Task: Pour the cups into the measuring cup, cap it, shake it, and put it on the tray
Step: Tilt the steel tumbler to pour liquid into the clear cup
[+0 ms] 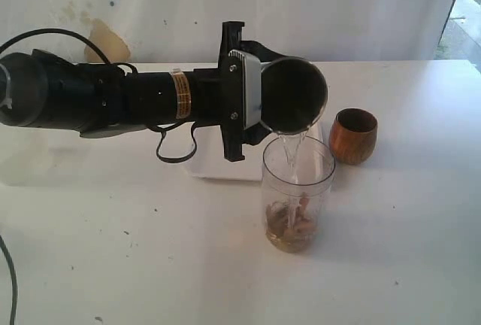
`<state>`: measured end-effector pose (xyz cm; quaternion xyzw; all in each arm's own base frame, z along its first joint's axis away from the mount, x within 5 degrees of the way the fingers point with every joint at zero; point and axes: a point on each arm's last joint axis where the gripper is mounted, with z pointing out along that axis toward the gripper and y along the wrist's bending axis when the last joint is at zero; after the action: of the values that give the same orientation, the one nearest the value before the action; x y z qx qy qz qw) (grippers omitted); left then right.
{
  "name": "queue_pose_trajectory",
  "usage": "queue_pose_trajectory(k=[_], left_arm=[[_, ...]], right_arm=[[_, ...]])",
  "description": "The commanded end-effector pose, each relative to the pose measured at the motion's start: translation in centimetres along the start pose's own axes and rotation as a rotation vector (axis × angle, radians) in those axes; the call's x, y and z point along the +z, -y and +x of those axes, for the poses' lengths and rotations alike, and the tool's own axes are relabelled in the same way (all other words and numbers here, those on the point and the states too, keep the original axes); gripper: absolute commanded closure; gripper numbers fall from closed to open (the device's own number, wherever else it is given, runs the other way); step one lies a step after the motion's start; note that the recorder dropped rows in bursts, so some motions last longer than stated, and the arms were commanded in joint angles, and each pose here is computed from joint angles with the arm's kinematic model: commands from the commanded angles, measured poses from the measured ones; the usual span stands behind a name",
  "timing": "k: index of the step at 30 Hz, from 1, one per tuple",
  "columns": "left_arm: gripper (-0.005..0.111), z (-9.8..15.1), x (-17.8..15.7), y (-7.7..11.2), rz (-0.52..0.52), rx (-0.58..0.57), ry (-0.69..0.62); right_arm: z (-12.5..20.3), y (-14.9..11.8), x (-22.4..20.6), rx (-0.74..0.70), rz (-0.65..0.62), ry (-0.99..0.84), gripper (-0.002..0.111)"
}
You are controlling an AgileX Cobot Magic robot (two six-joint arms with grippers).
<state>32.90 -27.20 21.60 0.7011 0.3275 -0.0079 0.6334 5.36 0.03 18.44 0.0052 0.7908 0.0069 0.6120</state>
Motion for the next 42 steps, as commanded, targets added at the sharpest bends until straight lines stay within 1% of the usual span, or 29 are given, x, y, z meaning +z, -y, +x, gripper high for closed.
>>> queue_pose_trajectory(k=[1, 12, 31, 42], left_arm=[[0.107, -1.06, -0.19, -1.36, -0.063, 0.016, 0.059], [0.107, -1.27, -0.41, -1.78, -0.074, 0.105, 0.051], [0.107, -1.28, -0.47, -1.87, -0.073, 0.107, 0.045], [0.107, -1.26, -0.47, -1.86, -0.073, 0.134, 0.041]], right_arm=[[0.20, 0.03, 0.04, 0.005, 0.005, -0.001, 0.108], [0.20, 0.03, 0.04, 0.005, 0.005, -0.001, 0.108], [0.20, 0.03, 0.04, 0.005, 0.005, -0.001, 0.108], [0.20, 0.03, 0.04, 0.005, 0.005, -0.001, 0.108]])
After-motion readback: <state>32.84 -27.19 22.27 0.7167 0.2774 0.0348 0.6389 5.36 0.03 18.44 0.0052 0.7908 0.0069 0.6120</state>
